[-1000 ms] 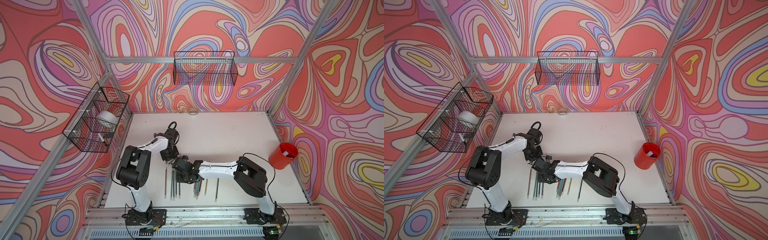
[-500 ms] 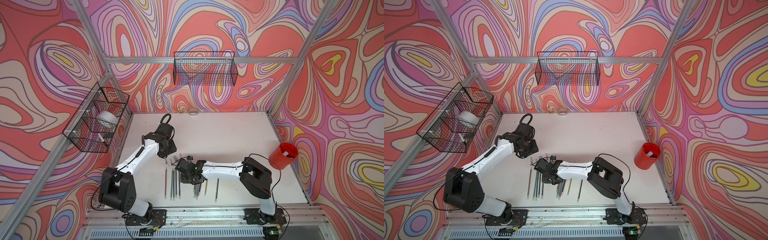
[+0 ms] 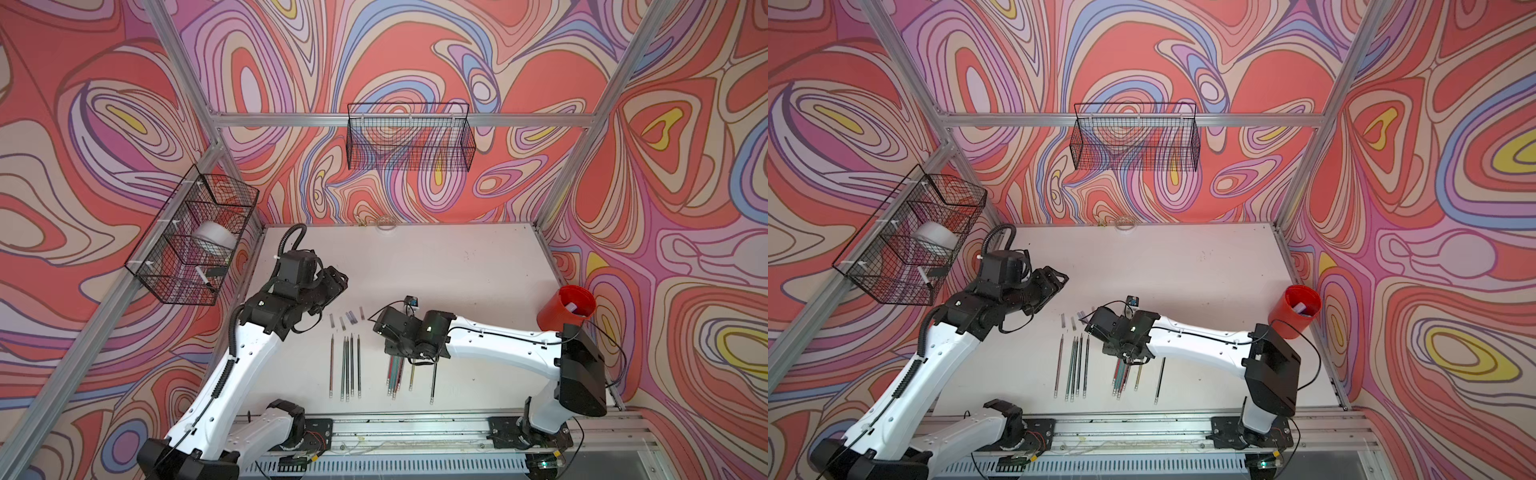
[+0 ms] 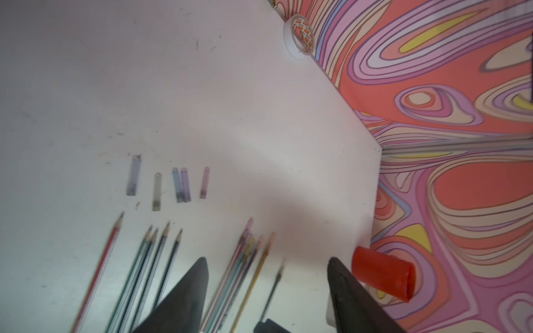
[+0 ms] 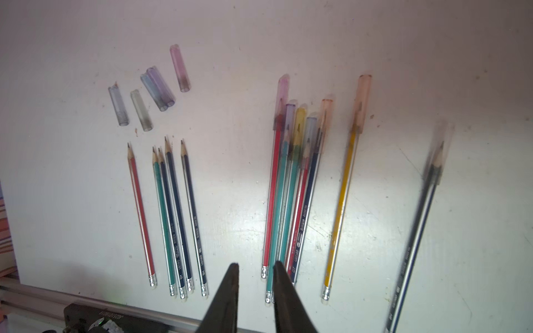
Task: Remove the protective cover of the pencils
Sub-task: Pick up the pencil from the center of the board.
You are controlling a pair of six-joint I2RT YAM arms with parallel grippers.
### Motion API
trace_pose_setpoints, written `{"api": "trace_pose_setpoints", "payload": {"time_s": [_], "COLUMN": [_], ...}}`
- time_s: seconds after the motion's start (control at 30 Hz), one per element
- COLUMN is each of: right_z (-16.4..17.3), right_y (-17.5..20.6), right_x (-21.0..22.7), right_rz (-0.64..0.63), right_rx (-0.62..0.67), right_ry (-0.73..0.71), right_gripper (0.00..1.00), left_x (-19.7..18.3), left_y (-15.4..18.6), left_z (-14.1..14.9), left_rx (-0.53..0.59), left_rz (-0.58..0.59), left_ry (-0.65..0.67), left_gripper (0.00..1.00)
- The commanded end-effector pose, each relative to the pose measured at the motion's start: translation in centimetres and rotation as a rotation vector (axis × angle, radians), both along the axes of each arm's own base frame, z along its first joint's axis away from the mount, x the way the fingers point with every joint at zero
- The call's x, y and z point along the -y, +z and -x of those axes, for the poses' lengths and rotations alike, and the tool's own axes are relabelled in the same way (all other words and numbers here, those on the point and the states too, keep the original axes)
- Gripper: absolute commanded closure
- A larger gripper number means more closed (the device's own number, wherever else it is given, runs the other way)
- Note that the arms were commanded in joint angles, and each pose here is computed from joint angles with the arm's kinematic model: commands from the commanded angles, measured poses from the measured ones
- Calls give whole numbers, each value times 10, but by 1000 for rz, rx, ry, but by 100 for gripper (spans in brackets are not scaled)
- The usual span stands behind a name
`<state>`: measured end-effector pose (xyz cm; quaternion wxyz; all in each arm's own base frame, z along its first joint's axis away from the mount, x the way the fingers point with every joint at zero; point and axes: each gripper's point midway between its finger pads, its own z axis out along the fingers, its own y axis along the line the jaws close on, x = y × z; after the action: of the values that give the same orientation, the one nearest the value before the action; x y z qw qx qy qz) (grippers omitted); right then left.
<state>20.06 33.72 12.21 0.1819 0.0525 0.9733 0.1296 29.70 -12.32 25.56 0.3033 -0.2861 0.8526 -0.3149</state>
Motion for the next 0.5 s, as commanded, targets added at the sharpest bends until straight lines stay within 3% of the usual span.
{"api": "trace_pose_setpoints", "payload": {"time_s": [0.0,0.23,0.47], "right_z": [-2,-9,-13], "right_y": [-9,-39,-59], "right_x": [6,-1,-20], "right_rz": [47,127,130], "right_rx": [-5,-35,-77], "right_ry": [-22,27,55], "right_gripper": [76,77,79], "left_x": [25,29,6], "left_y": [-11,-58,-40], "left_z": [2,17,20], "left_rx": [24,-70,-46], "left_rz": [175,47,-95], "left_ry": [34,-81,-45], "left_gripper": [32,30,25]}}
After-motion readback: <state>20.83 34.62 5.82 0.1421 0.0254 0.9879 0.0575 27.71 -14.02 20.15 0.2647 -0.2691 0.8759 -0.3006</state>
